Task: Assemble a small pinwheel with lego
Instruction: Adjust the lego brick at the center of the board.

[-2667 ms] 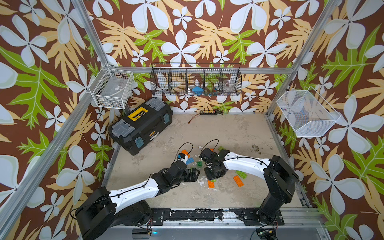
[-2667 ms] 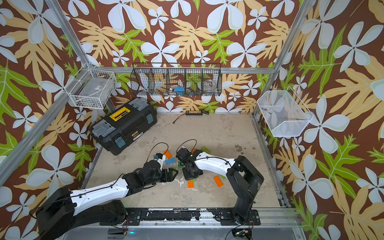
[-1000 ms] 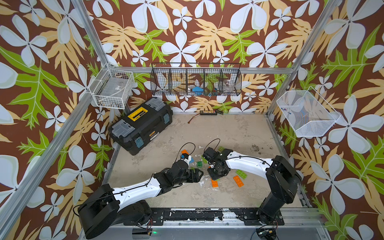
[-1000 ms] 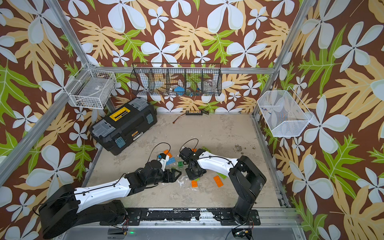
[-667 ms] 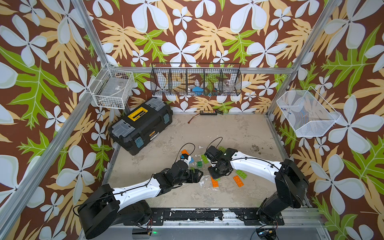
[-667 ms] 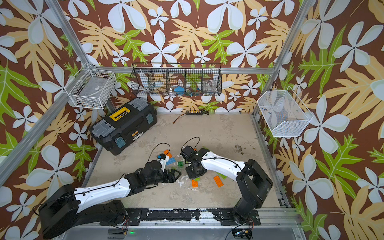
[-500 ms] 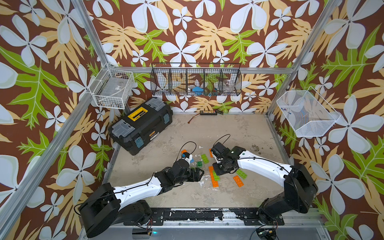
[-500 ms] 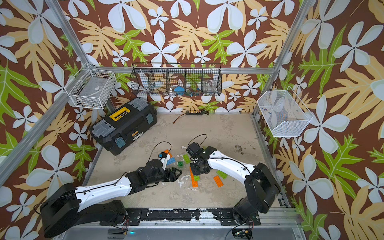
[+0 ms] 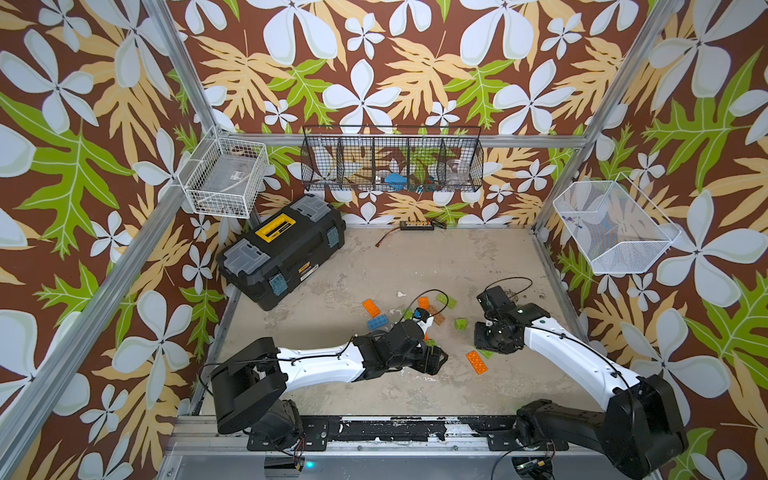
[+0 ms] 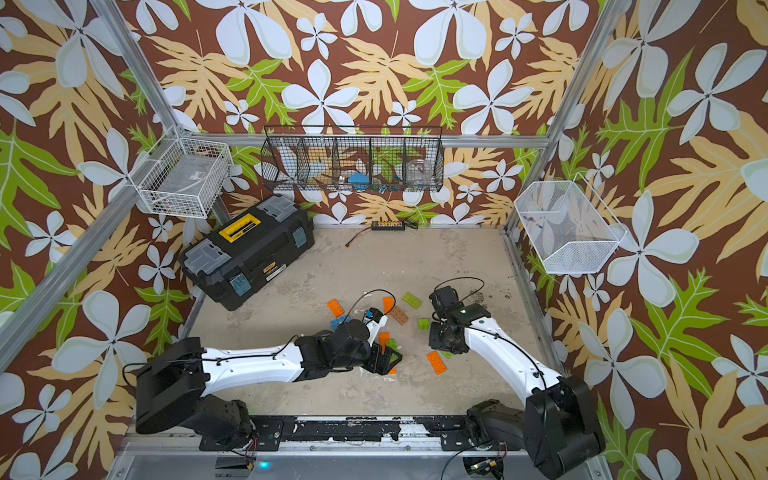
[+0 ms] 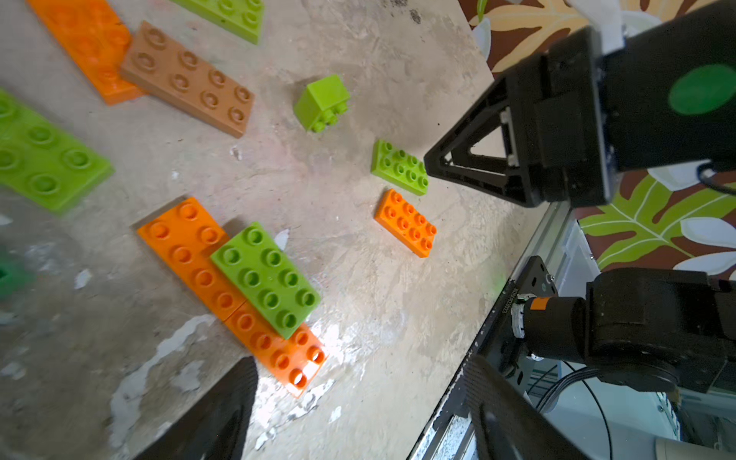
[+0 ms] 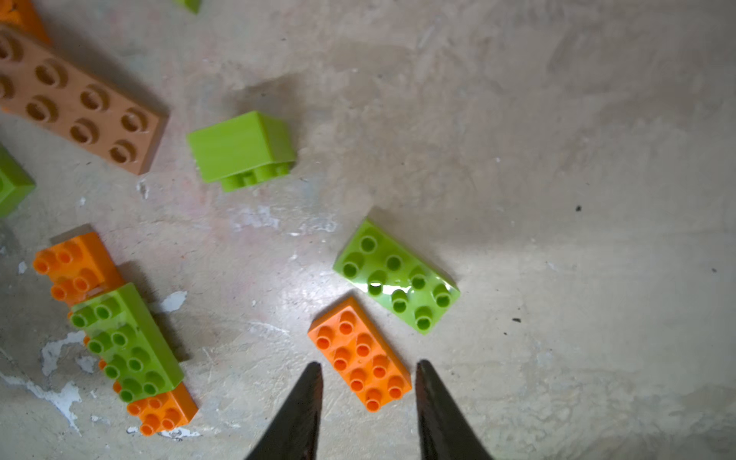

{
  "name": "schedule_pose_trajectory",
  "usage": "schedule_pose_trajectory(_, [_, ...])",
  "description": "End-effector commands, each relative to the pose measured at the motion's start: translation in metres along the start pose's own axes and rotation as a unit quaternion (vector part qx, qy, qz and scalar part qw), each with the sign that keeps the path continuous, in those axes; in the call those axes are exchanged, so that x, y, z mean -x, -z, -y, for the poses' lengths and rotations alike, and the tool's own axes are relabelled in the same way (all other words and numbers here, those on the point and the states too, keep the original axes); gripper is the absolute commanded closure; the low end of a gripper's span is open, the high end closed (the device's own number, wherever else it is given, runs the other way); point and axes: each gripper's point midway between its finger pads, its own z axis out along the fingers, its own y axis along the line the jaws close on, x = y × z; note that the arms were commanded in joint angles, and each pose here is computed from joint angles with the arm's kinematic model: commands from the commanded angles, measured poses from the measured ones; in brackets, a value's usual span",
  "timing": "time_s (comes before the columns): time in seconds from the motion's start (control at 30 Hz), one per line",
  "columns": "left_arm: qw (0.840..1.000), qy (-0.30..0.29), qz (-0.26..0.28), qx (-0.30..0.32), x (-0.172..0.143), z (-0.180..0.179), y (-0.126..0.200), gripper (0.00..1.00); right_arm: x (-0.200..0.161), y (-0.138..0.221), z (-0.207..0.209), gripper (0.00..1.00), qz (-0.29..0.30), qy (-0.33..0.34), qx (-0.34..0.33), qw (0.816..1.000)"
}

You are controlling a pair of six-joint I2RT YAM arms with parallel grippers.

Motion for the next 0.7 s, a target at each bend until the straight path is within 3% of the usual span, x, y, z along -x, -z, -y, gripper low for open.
schedule_pose_trajectory(0.0, [1.000,-0.016,-0.012,-0.005,-0.003,0.007,-0.007,0.16,0.001,-0.007,0.005,0.47,-0.004,-0.026,0.013,1.000])
schedule_pose_trajectory(0.37, [0.999,-0.026,-0.028,-0.011,-0.002,0.014,-0.017,0.16,0.027,-0.025,-0.004,0.33,0.006,0.000,0.066,0.998])
schedule_pose_trajectory(0.67, [1.000,-0.012,-0.011,0.007,0.000,0.002,-0.007,0.16,-0.005,-0.039,0.002,0.34,-0.061,-0.001,0.052,0.997])
